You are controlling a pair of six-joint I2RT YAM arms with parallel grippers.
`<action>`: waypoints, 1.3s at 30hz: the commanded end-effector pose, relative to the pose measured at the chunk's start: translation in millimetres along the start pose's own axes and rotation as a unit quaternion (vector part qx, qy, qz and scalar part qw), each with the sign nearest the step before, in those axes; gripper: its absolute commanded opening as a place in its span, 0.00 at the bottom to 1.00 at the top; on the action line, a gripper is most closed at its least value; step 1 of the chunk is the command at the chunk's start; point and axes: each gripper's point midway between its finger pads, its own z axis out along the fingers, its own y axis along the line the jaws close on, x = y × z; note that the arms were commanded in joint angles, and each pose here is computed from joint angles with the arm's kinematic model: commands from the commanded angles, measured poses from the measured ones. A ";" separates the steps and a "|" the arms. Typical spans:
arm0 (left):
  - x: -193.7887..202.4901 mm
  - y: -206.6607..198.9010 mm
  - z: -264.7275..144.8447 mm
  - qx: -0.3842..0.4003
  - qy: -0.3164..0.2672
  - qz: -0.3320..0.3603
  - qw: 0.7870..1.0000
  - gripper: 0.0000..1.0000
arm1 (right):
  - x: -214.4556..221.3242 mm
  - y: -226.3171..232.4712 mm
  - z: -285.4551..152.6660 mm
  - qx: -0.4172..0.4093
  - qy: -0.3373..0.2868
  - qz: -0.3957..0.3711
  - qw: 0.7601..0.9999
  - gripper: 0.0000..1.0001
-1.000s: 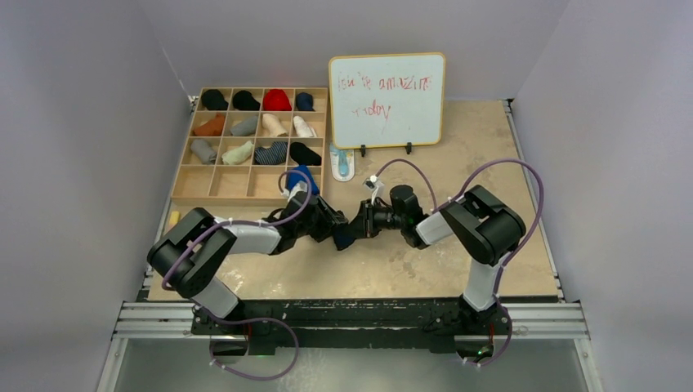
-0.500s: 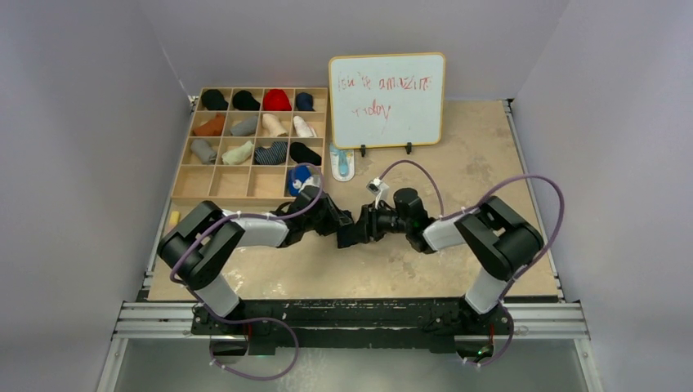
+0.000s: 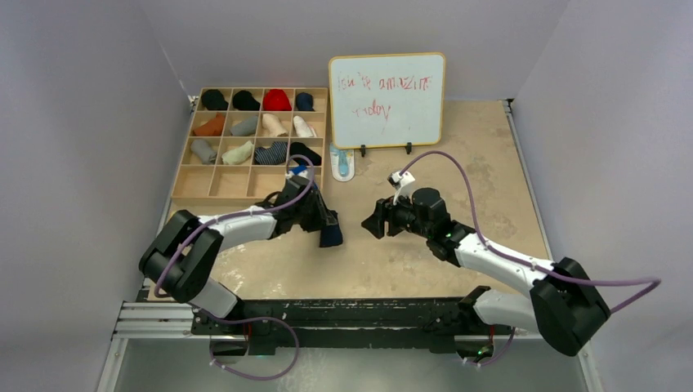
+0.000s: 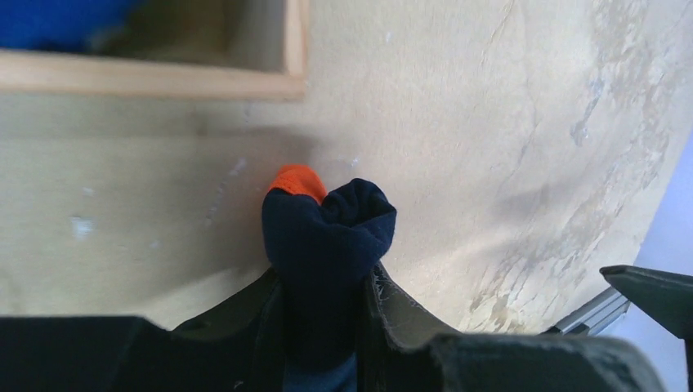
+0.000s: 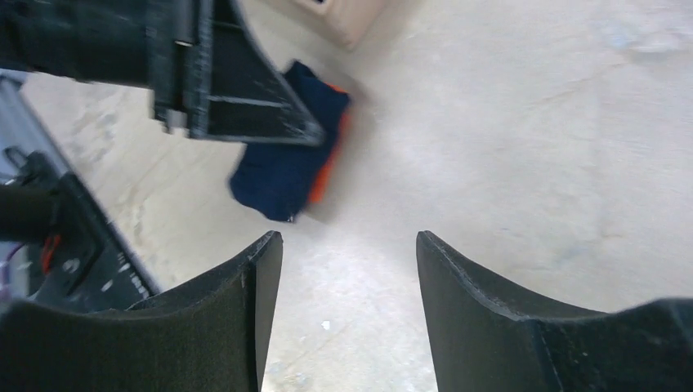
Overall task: Roll the underwear
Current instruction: Pick up the underwear from the center of the board, then place the underwear in the storage box.
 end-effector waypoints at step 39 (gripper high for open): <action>-196.3 161.0 -25.2 -0.170 -0.088 -0.122 0.974 0.00 | -3.7 -41.3 -16.3 0.108 0.031 -0.073 0.991 0.64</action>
